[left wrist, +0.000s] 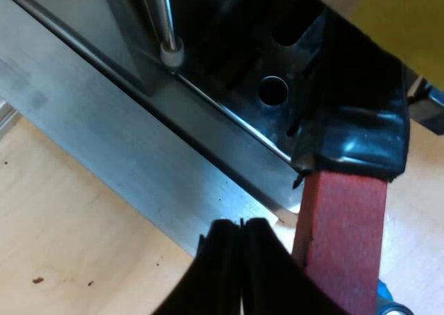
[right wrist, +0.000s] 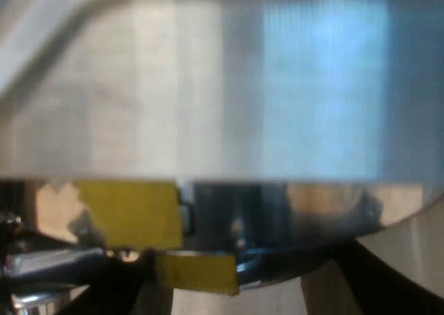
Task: Put the handle in the coffee machine
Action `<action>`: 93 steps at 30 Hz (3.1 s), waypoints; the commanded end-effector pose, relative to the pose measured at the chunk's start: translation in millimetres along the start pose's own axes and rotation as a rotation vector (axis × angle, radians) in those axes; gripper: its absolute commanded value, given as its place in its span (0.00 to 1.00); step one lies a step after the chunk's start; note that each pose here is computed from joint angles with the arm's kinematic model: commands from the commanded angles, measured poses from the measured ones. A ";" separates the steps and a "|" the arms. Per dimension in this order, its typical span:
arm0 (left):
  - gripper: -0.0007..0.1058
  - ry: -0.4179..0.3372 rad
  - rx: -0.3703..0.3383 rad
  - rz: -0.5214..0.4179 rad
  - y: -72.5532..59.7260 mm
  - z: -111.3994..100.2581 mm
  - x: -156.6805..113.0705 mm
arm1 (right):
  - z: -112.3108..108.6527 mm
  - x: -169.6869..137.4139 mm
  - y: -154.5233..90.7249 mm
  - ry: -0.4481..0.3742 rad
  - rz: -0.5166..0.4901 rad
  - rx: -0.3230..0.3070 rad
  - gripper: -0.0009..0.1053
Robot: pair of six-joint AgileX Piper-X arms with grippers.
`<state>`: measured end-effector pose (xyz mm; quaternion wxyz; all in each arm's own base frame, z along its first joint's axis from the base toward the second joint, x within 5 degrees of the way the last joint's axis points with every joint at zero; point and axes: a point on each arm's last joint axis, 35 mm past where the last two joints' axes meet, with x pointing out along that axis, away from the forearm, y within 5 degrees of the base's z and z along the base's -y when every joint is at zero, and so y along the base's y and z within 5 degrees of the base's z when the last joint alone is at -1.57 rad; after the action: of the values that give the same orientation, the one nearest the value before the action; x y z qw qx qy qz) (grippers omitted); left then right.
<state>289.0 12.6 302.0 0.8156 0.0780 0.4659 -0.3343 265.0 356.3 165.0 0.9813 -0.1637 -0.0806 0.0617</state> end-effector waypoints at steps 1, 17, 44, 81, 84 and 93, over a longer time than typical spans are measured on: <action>0.01 0.017 -0.005 -0.016 -3.9 -1.7 -0.9 | 82.2 5.6 -43.7 -0.165 -0.103 0.202 0.43; 0.01 0.009 -0.058 -0.131 -11.4 -5.5 -1.5 | 90.0 4.2 -47.8 -0.175 -0.108 0.196 0.43; 0.01 -0.035 -0.122 -0.108 -38.3 -40.6 8.6 | 90.0 4.2 -47.8 -0.175 -0.108 0.196 0.43; 0.01 0.004 -0.108 -0.175 -76.3 -20.1 27.5 | 69.6 -46.0 -68.2 0.051 0.120 0.024 0.43; 0.01 0.006 -0.121 -0.175 -76.3 -20.1 27.5 | 67.6 -55.6 -78.6 0.071 0.132 -0.001 0.43; 0.01 -0.056 -0.191 -0.143 -82.8 -27.8 20.5 | 67.2 -77.8 -104.6 0.125 0.230 -0.009 0.43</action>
<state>236.0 -45.2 282.8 0.8020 -0.0015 0.4881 -0.3444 186.0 268.7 238.7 0.9662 -0.1941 0.0192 0.1685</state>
